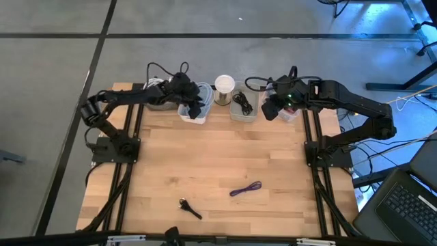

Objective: Pick & Place USB Port
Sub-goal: Put the black charger cable into the gray bin

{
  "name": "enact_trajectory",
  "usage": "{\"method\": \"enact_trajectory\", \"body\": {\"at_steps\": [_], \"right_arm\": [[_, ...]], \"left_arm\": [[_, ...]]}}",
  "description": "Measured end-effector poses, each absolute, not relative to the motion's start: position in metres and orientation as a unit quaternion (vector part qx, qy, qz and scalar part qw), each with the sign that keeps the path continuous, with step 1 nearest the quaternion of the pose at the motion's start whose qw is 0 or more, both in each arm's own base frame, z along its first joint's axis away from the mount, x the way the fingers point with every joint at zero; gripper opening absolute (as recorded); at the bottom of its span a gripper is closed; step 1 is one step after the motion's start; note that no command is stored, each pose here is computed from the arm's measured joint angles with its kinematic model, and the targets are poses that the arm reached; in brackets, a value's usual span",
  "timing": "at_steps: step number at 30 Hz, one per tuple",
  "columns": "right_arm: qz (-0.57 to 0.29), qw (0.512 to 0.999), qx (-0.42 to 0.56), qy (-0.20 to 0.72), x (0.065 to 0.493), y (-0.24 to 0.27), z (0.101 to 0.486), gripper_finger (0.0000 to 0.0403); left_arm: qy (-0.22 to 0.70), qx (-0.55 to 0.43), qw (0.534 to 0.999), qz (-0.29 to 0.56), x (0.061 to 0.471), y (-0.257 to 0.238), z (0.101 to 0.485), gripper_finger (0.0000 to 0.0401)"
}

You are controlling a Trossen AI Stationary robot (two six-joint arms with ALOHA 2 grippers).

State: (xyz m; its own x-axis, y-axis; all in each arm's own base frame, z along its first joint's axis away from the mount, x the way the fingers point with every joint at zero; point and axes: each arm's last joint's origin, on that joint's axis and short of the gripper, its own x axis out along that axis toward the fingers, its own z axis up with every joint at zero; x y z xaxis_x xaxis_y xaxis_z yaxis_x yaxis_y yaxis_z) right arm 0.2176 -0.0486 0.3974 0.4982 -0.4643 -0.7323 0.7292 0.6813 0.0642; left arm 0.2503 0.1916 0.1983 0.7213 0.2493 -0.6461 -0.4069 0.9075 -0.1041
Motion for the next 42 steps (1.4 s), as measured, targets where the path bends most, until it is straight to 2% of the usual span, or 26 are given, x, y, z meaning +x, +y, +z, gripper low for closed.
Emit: {"method": "enact_trajectory", "body": {"at_steps": [5, 8, 13, 18, 23, 31, 42], "right_arm": [[-0.353, 0.844, 0.185, 0.358, 0.217, -0.049, 0.397, 0.0101], [-0.354, 0.841, 0.183, 0.365, 0.216, -0.048, 0.396, 0.0101], [-0.355, 0.838, 0.182, 0.372, 0.215, -0.048, 0.395, 0.0101], [-0.356, 0.838, 0.183, 0.372, 0.215, -0.048, 0.395, 0.0101], [-0.354, 0.838, 0.185, 0.372, 0.215, -0.048, 0.395, 0.0101], [-0.359, 0.835, 0.199, 0.367, 0.215, -0.048, 0.395, 0.0101], [-0.362, 0.834, 0.21, 0.359, 0.216, -0.048, 0.395, 0.0101]], "left_arm": [[0.271, -0.106, 0.939, 0.181, 0.241, 0.179, 0.236, 0.0168], [0.231, -0.122, 0.954, 0.15, 0.232, 0.162, 0.263, 0.0175], [0.18, -0.149, 0.972, 0.03, 0.219, 0.115, 0.3, 0.018], [0.207, -0.124, 0.965, -0.097, 0.213, 0.051, 0.313, 0.018], [0.305, -0.099, 0.939, -0.127, 0.208, -0.016, 0.301, 0.0178], [0.384, -0.021, 0.908, -0.168, 0.216, -0.106, 0.266, 0.0173], [0.458, 0.023, 0.866, -0.198, 0.247, -0.165, 0.191, 0.0171]]}}
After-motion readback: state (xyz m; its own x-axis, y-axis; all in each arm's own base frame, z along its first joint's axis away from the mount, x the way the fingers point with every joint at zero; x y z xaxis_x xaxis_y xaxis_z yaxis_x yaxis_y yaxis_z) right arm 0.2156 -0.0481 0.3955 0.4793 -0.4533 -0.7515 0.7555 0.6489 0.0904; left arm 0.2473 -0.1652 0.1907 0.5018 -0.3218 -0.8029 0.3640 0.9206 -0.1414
